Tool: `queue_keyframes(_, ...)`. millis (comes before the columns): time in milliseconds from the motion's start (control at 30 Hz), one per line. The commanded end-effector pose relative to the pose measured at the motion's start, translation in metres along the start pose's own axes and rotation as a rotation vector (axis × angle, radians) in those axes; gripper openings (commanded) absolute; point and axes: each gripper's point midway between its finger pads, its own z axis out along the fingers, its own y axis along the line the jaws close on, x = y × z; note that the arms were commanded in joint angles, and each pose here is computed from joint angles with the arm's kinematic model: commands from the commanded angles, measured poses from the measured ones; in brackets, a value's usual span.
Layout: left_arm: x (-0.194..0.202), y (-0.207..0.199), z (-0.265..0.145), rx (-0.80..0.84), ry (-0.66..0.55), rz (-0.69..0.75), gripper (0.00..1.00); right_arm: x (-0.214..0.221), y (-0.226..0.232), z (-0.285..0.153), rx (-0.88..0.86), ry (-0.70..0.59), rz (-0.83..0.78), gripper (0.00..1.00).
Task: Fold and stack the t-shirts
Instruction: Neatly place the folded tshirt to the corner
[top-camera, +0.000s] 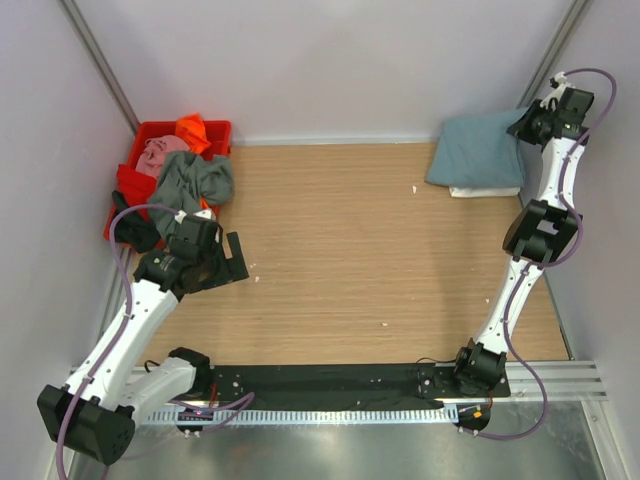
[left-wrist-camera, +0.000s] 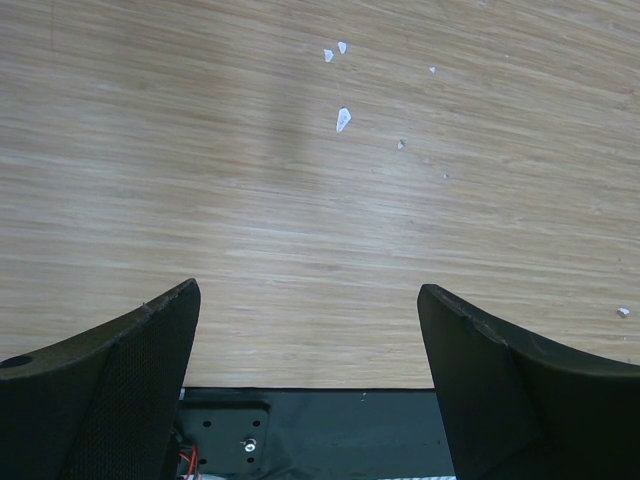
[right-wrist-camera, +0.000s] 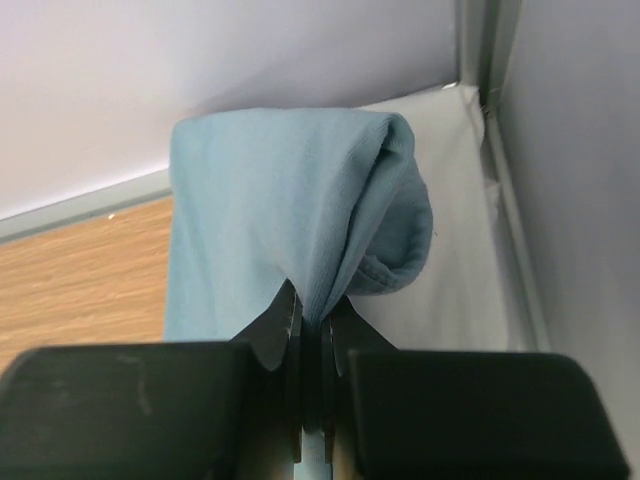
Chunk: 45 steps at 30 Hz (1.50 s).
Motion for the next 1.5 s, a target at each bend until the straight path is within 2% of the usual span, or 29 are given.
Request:
queue_keyframes(0,-0.009,0.001,-0.001,-0.006,-0.038,-0.024,0.90,-0.047,-0.014,0.004,0.071,-0.187,-0.112,0.02)
queue_keyframes(67,-0.009,0.001,-0.001,-0.006,-0.036,-0.025,0.90,-0.033,-0.026,0.021,0.101,-0.180,-0.104,0.07)
queue_keyframes(100,-0.008,0.001,0.000,-0.008,-0.034,-0.024,0.90,-0.034,-0.025,0.027,0.114,-0.198,-0.114,0.33)
queue_keyframes(200,-0.008,0.001,0.000,-0.008,-0.030,-0.024,0.90,-0.035,-0.040,0.035,0.243,-0.230,-0.125,0.77)
queue_keyframes(267,-0.008,0.001,0.000,-0.010,-0.033,-0.024,0.90,-0.040,-0.044,0.033,0.317,-0.248,-0.134,0.85)
queue_keyframes(300,-0.009,0.001,-0.001,-0.006,-0.039,-0.025,0.90,-0.055,-0.061,0.013,0.496,-0.299,-0.121,0.93)
queue_keyframes(367,-0.009,0.001,-0.003,-0.003,-0.047,-0.028,0.90,-0.068,-0.071,-0.009,0.625,-0.337,-0.106,0.96)
queue_keyframes(400,-0.010,0.001,-0.004,0.000,-0.052,-0.028,0.90,-0.088,-0.073,-0.039,0.719,-0.398,-0.079,0.97)
queue_keyframes(467,-0.011,0.000,-0.006,0.006,-0.058,-0.029,0.90,-0.097,-0.073,-0.068,0.811,-0.440,-0.039,0.98)
queue_keyframes(500,-0.011,0.001,-0.006,0.006,-0.061,-0.030,0.90,-0.103,-0.070,-0.081,0.828,-0.472,-0.003,0.98)
queue_keyframes(533,-0.012,0.000,-0.006,0.006,-0.065,-0.030,0.90,-0.113,-0.060,-0.111,0.849,-0.510,0.033,0.98)
queue_keyframes(633,-0.013,0.001,-0.008,0.008,-0.072,-0.031,0.90,-0.104,-0.030,-0.140,0.758,-0.511,0.125,1.00)
queue_keyframes(700,-0.014,0.001,-0.009,0.010,-0.076,-0.036,0.90,-0.085,-0.007,-0.141,0.672,-0.470,0.167,0.99)
queue_keyframes(733,-0.014,0.002,-0.009,0.011,-0.078,-0.039,0.90,-0.049,0.003,-0.122,0.599,-0.378,0.203,1.00)
queue_keyframes(800,-0.014,0.002,-0.011,0.015,-0.085,-0.038,0.90,-0.025,0.024,-0.123,0.524,-0.313,0.234,0.99)
queue_keyframes(933,-0.015,0.000,-0.014,0.030,-0.097,-0.038,0.90,0.061,0.036,-0.096,0.421,-0.086,0.290,0.87)
queue_keyframes(967,-0.015,0.000,-0.014,0.036,-0.097,-0.038,0.90,0.076,0.039,-0.089,0.390,-0.041,0.300,0.75)
queue_keyframes(1033,-0.015,-0.001,-0.016,0.042,-0.105,-0.036,0.90,0.102,0.036,-0.084,0.390,0.035,0.296,0.63)
queue_keyframes(1067,-0.016,0.000,-0.017,0.042,-0.110,-0.038,0.90,0.112,0.035,-0.082,0.387,0.071,0.286,0.47)
queue_keyframes(1133,-0.017,-0.001,-0.019,0.046,-0.119,-0.041,0.90,0.128,0.027,-0.076,0.415,0.120,0.275,0.33)
queue_keyframes(1167,-0.017,0.000,-0.020,0.046,-0.123,-0.041,0.90,0.138,0.022,-0.076,0.436,0.161,0.273,0.20)
queue_keyframes(1200,-0.017,0.001,-0.020,0.043,-0.127,-0.043,0.90,0.141,0.015,-0.076,0.468,0.173,0.258,0.15)
queue_keyframes(1267,-0.018,0.001,-0.020,0.043,-0.132,-0.045,0.90,0.150,0.005,-0.071,0.508,0.213,0.246,0.11)
queue_keyframes(1467,-0.018,0.003,-0.017,0.023,-0.123,-0.047,0.89,0.170,-0.039,-0.038,0.642,0.314,0.184,0.11)
